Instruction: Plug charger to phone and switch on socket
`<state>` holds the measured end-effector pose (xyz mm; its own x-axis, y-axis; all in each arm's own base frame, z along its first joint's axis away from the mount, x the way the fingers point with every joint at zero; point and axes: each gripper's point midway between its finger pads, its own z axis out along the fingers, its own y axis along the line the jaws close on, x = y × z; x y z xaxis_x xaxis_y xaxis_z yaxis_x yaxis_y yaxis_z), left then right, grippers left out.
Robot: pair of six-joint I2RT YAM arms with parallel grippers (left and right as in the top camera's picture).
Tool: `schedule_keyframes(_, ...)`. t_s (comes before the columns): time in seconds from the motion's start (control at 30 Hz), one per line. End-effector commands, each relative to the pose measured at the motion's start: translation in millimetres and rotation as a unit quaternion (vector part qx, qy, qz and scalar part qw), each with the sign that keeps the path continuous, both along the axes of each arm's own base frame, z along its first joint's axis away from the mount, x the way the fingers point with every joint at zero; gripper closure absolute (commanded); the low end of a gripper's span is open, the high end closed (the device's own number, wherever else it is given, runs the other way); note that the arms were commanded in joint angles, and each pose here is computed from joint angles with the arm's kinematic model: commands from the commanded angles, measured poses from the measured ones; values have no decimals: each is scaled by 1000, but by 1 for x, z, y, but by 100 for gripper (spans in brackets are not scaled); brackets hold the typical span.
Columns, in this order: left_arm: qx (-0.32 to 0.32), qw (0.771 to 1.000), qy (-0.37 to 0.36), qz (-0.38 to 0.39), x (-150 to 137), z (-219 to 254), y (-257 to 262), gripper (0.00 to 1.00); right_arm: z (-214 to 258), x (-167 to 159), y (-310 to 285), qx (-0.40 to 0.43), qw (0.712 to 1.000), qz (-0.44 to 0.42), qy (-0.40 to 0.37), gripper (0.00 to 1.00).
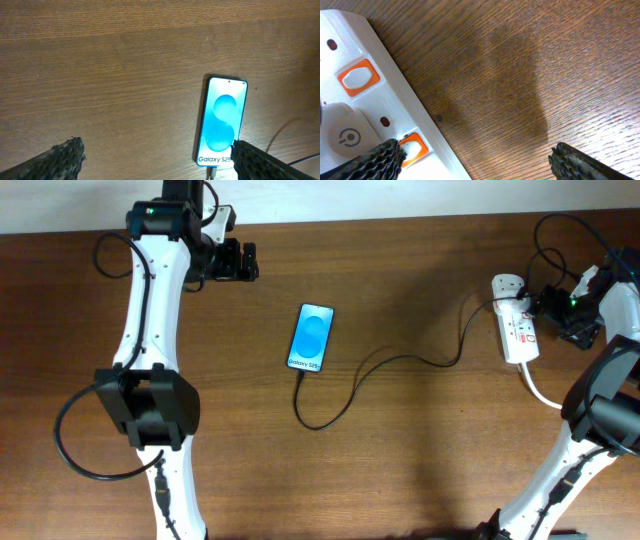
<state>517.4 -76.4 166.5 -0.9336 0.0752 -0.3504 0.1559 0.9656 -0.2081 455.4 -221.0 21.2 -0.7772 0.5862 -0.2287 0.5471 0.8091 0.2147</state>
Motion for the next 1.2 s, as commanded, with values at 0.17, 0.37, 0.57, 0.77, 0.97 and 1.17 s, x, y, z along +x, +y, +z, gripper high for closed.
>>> schedule_keyframes(0.17,6,1000,4,0,0,-4,0,1,-12,-1,23,22,999,30,9,2)
schedule_keyframes(0.37,6,1000,4,0,0,-4,0,1,-22,-5,34,38,998,39,13,2)
schedule_keyframes(0.57,6,1000,4,0,0,-4,0,1,-22,-8,43,53,997,60,16,1)
schedule_keyframes(0.77,6,1000,4,0,0,-4,0,1,20,-9,52,50,996,69,0,2)
schedule_keyframes(0.97,6,1000,4,0,0,-4,0,1,187,-47,71,-9,994,50,-100,1)
schedule_keyframes(1.17,6,1000,4,0,0,-4,0,1,251,-128,158,-44,979,140,-142,2)
